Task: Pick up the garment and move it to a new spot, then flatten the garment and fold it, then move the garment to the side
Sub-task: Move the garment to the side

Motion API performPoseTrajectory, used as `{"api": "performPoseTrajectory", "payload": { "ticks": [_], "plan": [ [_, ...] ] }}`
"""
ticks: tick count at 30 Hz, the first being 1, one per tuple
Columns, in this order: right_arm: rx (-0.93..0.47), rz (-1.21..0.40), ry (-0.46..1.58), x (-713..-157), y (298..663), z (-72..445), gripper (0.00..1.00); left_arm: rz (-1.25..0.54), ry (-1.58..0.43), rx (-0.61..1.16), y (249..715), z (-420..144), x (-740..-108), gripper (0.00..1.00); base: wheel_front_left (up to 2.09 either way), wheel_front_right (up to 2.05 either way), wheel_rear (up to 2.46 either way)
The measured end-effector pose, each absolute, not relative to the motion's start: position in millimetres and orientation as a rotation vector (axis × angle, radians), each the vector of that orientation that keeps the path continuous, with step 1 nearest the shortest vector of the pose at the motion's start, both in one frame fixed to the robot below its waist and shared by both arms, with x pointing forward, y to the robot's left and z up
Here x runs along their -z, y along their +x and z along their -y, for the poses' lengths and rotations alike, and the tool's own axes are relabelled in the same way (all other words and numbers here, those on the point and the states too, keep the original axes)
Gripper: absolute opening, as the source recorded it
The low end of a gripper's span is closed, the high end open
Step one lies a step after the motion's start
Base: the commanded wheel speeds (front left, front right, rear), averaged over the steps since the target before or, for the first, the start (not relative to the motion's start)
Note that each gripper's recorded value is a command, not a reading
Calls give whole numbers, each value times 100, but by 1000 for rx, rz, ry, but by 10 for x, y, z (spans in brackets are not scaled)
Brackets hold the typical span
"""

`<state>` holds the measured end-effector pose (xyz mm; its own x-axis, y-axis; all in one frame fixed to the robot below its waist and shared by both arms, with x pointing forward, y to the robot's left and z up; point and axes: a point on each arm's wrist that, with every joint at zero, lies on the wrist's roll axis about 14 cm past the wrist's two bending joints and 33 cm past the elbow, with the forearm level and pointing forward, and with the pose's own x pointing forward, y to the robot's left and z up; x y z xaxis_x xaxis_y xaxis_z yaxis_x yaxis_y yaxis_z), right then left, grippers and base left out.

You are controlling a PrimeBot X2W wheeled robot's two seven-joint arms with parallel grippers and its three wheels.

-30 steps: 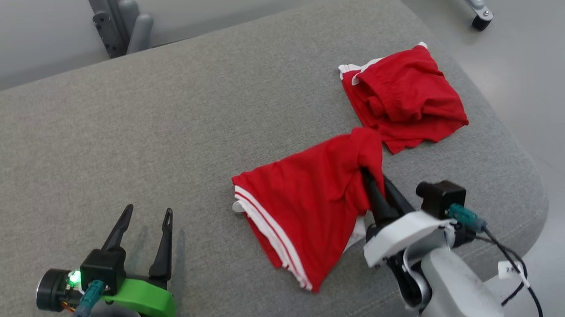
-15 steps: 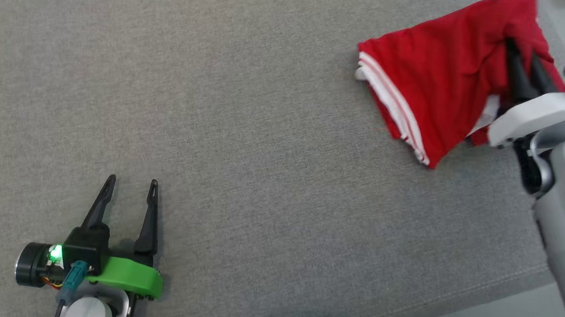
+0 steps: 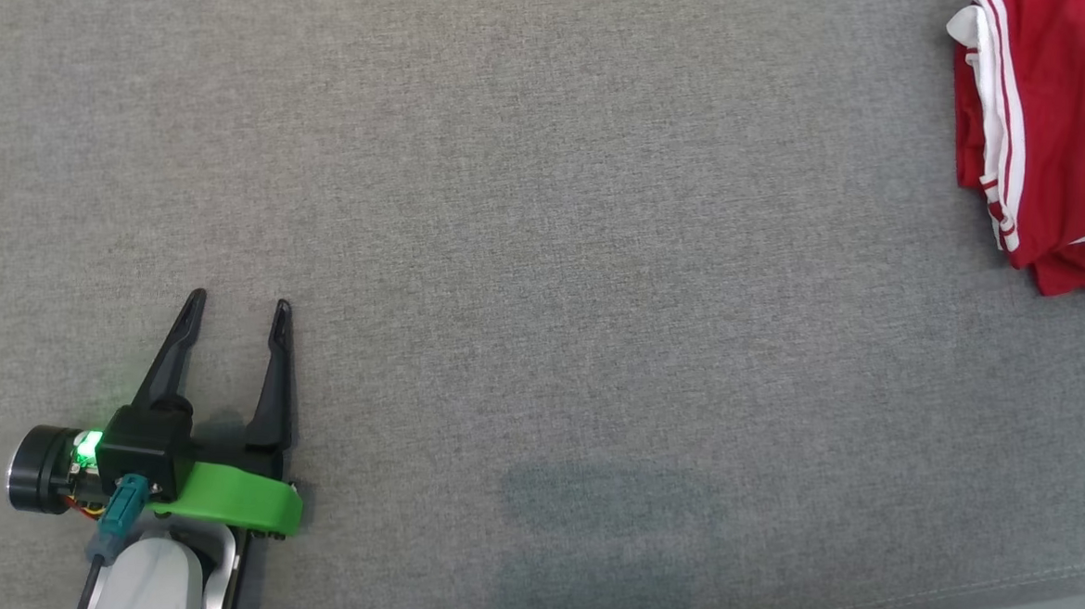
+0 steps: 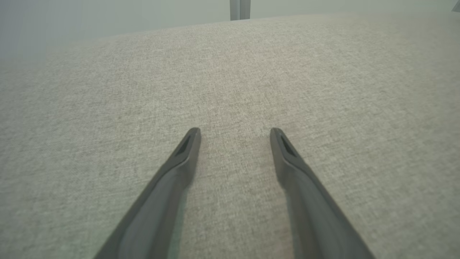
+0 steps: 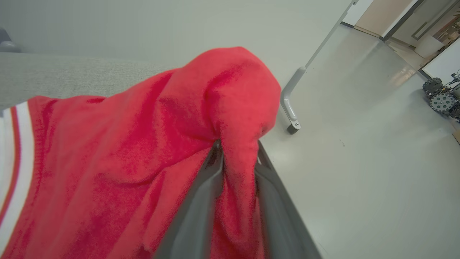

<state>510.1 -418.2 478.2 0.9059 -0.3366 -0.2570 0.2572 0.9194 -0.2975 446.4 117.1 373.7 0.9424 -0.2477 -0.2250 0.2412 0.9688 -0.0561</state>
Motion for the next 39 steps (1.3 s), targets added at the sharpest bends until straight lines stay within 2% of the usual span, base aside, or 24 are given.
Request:
{"api": "performPoseTrajectory", "payload": {
  "ticks": [7,11,13,21,25,31,39],
  "plan": [
    [378,-312,-301,-4684,5112,4327,100,-245,-14,199,4443,-1344,-3709,100,0,0,0],
    [424,-177,-327,-4982,5109,4370,100,-242,-15,172,4401,-1414,-3759,100,0,0,0],
    [402,-75,-346,-5204,5142,4232,100,-229,-17,149,4355,-1466,-3843,100,0,0,0],
    [212,24,-273,-5365,5192,3429,100,-201,-15,74,4138,-1646,-4055,100,0,0,0],
    [115,70,-209,-5406,5003,2967,100,-172,-13,38,3986,-1752,-4212,100,0,0,0],
    [19,50,-84,-5180,4522,2378,100,-140,-13,-4,3708,-1871,-4381,100,0,0,0],
    [-58,23,19,-4991,4008,1884,100,-71,-15,-60,3454,-2035,-4616,100,0,0,0]
  ]
}}
